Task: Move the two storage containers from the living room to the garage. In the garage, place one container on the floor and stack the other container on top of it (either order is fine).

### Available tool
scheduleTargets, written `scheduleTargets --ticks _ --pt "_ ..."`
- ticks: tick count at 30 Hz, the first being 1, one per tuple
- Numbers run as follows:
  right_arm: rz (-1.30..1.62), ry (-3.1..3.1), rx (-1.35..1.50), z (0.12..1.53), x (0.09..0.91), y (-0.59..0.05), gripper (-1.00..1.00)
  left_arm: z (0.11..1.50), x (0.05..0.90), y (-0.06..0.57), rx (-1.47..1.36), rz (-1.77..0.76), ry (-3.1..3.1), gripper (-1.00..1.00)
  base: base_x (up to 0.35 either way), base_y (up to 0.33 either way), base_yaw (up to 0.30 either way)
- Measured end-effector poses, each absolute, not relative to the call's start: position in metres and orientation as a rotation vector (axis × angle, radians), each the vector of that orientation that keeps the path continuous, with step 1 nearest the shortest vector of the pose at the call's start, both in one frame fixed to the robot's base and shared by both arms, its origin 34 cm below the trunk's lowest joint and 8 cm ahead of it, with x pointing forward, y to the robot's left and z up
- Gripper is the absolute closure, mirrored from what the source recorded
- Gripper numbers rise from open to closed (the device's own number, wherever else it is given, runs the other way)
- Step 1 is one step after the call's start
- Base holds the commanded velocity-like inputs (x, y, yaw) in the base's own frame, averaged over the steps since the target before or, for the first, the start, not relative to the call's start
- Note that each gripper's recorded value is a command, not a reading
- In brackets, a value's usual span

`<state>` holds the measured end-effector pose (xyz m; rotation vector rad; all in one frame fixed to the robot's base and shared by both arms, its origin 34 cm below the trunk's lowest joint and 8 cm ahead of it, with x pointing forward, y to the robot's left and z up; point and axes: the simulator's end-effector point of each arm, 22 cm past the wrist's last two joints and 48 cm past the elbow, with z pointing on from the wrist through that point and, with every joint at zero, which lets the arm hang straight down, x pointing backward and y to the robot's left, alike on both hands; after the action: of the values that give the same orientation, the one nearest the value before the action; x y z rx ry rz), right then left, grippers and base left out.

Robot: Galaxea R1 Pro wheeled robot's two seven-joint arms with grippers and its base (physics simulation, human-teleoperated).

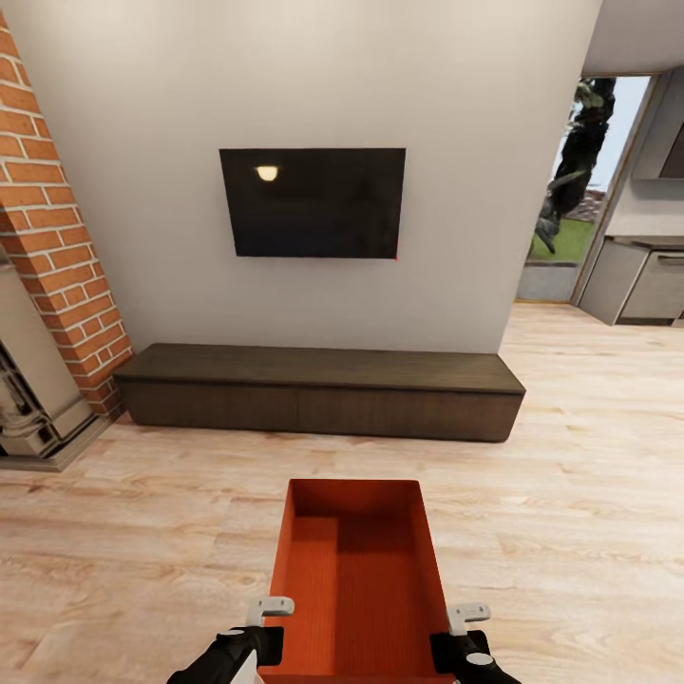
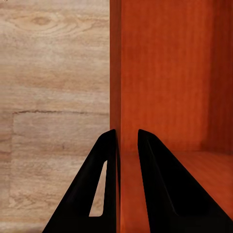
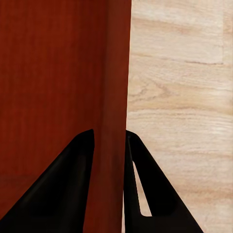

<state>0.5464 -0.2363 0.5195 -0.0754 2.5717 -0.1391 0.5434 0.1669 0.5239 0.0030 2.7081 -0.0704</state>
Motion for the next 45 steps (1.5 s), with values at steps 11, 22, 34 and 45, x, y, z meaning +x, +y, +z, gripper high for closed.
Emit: scheduleTargets --ticks 11,22,34,45 --pt "-0.139 2.571 -0.076 0.5196 0.5466 -0.2363 1.0 0.524 0.5435 0.1669 0.003 -0.071 2.708 1.0 0.0 0.0 0.0" --pt "-0.138 2.572 -0.076 0.5195 0.5465 -0.2363 1.0 0.524 0.5434 0.1669 0.003 -0.071 2.709 1.0 0.0 0.0 -0.026" --pt "-0.139 2.573 -0.076 0.5194 0.5463 -0.2363 1.0 0.5239 0.5432 0.1669 0.002 -0.071 2.709 1.0 0.0 0.0 -0.267" --pt "-0.14 2.572 -0.078 0.5196 0.5466 -0.2363 1.0 0.5237 0.543 0.1669 0.001 -0.071 2.709 1.0 0.0 0.0 -0.284"
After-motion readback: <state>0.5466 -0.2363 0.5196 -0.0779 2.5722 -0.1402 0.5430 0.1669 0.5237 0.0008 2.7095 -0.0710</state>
